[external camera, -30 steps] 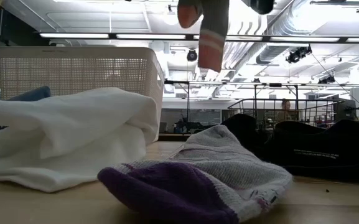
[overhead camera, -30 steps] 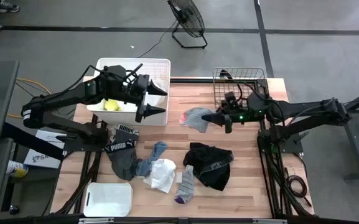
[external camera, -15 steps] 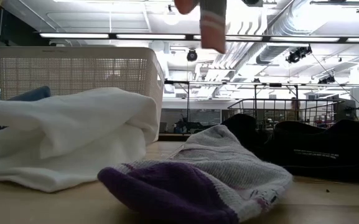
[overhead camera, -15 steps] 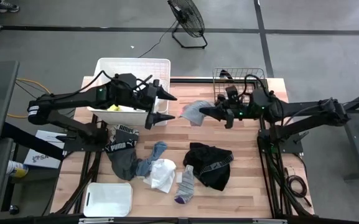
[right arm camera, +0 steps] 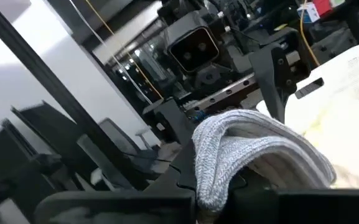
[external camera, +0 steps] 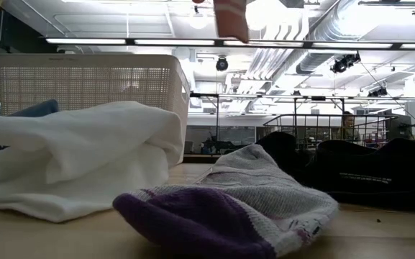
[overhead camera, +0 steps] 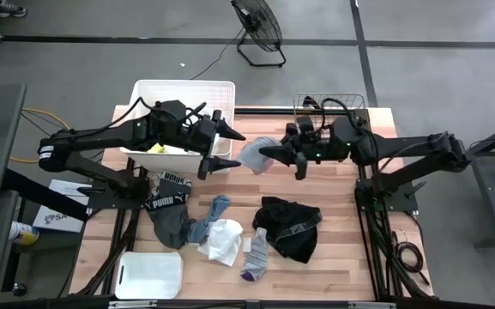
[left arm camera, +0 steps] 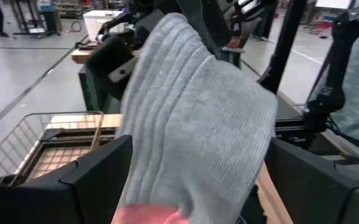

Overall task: Pick & Place Cloths
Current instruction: Put the gray sock into the bottom white bin

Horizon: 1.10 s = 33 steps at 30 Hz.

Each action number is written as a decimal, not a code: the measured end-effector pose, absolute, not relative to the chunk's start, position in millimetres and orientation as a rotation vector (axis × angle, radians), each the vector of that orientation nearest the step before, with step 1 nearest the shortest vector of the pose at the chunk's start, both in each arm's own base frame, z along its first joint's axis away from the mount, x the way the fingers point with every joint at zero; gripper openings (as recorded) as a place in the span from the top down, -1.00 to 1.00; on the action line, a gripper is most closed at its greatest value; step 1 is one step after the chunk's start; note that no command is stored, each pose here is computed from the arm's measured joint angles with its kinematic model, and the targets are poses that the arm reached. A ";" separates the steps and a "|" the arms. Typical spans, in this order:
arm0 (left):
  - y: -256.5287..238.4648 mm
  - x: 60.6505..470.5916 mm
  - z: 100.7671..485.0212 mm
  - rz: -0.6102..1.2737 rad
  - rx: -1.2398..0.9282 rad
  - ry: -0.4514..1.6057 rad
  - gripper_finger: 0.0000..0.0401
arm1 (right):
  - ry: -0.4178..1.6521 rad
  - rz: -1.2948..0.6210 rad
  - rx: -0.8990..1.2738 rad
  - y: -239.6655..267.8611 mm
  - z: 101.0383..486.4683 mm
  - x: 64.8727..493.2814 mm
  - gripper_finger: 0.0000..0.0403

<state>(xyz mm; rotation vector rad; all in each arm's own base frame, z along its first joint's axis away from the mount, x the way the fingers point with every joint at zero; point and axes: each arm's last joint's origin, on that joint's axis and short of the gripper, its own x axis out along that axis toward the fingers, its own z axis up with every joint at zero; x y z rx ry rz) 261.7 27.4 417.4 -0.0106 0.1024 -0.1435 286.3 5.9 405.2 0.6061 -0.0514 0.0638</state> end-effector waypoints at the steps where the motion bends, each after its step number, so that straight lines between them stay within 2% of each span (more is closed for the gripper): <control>1: 27.3 261.1 417.7 -0.146 -0.010 0.101 -0.75 | -0.043 0.060 0.598 5.9 407.7 289.7 0.98; 18: 22.1 257.8 420.1 -0.155 0.003 0.095 -0.75 | -0.084 0.035 0.552 3.6 428.5 348.0 0.98; 25: 25.3 258.0 419.9 -0.060 0.007 0.098 -0.74 | -0.083 0.033 0.552 3.5 428.4 352.2 0.98; 29: 26.9 258.1 419.9 -0.005 0.007 0.099 -0.62 | -0.082 0.032 0.552 3.2 428.3 352.2 0.98; 33: 28.1 258.1 419.9 0.035 0.008 0.099 -0.33 | -0.075 0.026 0.552 1.9 427.5 352.3 0.98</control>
